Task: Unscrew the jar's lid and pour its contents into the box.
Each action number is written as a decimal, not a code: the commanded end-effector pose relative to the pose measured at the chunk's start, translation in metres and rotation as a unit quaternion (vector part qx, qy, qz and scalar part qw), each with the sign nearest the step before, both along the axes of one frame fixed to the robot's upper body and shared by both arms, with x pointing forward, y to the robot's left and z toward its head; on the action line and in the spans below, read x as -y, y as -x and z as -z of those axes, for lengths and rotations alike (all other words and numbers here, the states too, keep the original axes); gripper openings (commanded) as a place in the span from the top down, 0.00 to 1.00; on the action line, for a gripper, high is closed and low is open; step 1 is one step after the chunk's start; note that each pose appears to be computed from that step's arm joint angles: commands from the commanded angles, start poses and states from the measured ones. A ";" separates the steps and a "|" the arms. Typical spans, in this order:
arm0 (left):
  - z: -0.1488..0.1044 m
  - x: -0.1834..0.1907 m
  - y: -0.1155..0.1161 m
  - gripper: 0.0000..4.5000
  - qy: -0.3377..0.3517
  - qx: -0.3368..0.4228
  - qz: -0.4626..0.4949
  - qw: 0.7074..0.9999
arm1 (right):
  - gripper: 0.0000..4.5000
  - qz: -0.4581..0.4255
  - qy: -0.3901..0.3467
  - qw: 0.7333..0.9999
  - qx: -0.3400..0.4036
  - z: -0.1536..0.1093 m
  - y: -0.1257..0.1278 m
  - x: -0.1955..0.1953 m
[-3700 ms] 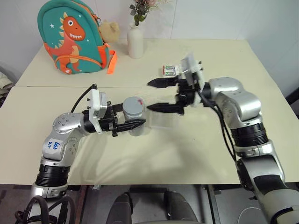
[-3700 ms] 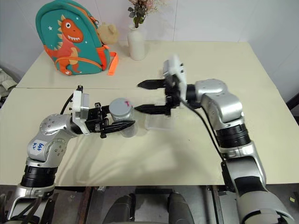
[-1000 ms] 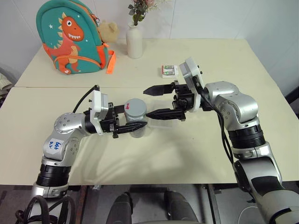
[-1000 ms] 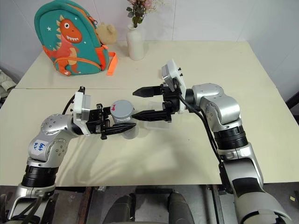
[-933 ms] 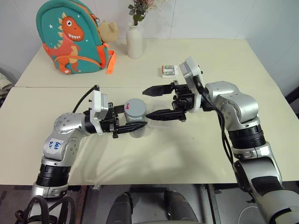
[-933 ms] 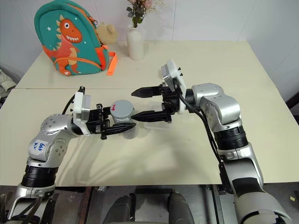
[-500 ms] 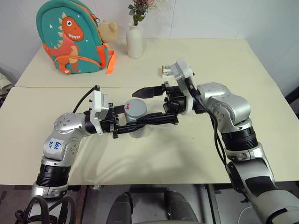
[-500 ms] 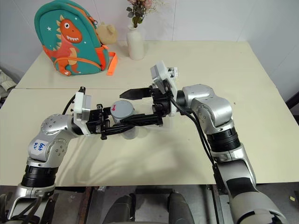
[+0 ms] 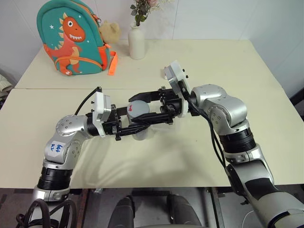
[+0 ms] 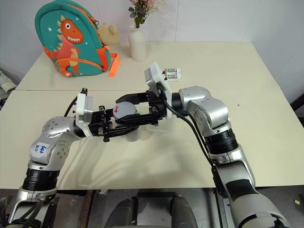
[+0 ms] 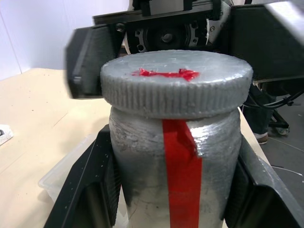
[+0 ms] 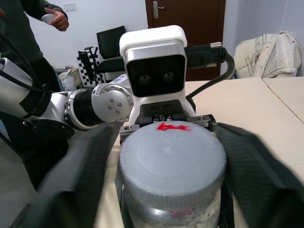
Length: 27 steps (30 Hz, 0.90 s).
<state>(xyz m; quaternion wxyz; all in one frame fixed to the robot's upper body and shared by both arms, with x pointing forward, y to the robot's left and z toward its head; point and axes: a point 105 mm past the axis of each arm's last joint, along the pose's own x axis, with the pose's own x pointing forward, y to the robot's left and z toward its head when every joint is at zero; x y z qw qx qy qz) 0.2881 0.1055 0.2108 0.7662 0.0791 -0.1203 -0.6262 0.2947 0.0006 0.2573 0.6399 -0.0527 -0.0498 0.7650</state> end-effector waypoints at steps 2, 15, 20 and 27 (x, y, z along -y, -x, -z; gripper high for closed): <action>-0.010 0.003 0.005 0.50 0.009 0.021 0.007 1.000 | 0.43 -0.017 -0.017 0.999 0.023 -0.014 0.007 -0.003; -0.005 -0.008 0.001 0.50 0.007 0.004 -0.019 1.000 | 0.43 0.098 -0.169 0.981 -0.020 -0.068 -0.016 0.054; -0.007 -0.014 0.000 0.50 0.009 0.000 -0.026 1.000 | 0.43 0.253 -0.149 0.956 0.007 -0.035 -0.052 0.106; -0.011 -0.019 -0.005 0.50 0.016 -0.005 -0.039 0.999 | 0.43 0.433 -0.114 0.894 0.015 0.025 -0.091 0.171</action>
